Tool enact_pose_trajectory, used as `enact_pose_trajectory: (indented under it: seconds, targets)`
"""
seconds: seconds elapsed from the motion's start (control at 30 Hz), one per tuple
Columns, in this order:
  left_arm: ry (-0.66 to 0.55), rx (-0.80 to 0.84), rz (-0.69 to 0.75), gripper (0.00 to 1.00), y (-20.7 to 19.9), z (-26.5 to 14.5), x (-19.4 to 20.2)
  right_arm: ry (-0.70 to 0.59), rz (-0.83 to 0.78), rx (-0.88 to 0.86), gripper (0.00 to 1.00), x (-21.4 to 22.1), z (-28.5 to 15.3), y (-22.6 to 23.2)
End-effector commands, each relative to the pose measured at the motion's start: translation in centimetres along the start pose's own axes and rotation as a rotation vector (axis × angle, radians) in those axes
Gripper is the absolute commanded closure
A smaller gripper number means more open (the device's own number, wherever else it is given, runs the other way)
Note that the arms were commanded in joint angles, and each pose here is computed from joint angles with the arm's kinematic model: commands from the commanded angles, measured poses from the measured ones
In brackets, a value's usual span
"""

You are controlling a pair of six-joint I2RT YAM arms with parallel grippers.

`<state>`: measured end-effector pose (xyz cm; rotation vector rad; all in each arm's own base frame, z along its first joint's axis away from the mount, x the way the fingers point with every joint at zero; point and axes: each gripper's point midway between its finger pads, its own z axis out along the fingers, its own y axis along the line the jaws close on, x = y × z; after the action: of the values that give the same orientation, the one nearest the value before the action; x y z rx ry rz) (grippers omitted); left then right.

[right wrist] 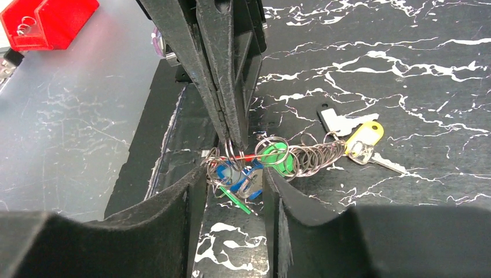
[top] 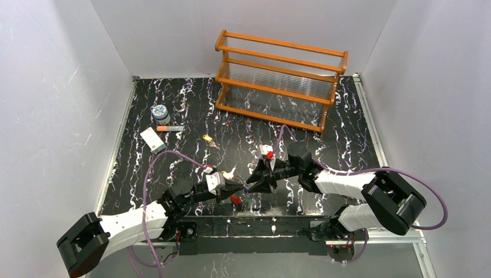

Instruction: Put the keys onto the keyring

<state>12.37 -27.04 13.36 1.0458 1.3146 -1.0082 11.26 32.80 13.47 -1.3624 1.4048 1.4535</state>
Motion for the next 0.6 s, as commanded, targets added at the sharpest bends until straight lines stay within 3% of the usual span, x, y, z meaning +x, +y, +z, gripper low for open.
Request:
enact_pose_trajectory:
  seconds: [0.0, 0.13, 0.37, 0.5, 0.57]
  targets:
    - [-0.091, 0.019, 0.038, 1.00, -0.16, 0.42, -3.06, -0.054, -0.092, -0.016, 0.53, -2.59, 0.53, -0.30]
    - [-0.096, 0.022, 0.040, 1.00, -0.21, 0.45, -3.26, -0.067, -0.095, -0.031, 0.64, -3.04, 0.79, -0.23]
    - [-0.101, 0.026, 0.033, 1.00, -0.30, 0.47, -3.49, -0.064, -0.093, -0.053, 0.68, -3.02, 1.05, -0.16]
    - [-0.103, 0.023, 0.030, 1.00, -0.27, 0.44, -3.50, -0.064, -0.093, -0.059, 0.94, -3.08, 0.97, 0.01]
    - [-0.102, 0.019, 0.030, 1.00, -0.22, 0.41, -3.46, -0.061, -0.092, -0.056, 0.99, -3.00, 0.89, 0.07]
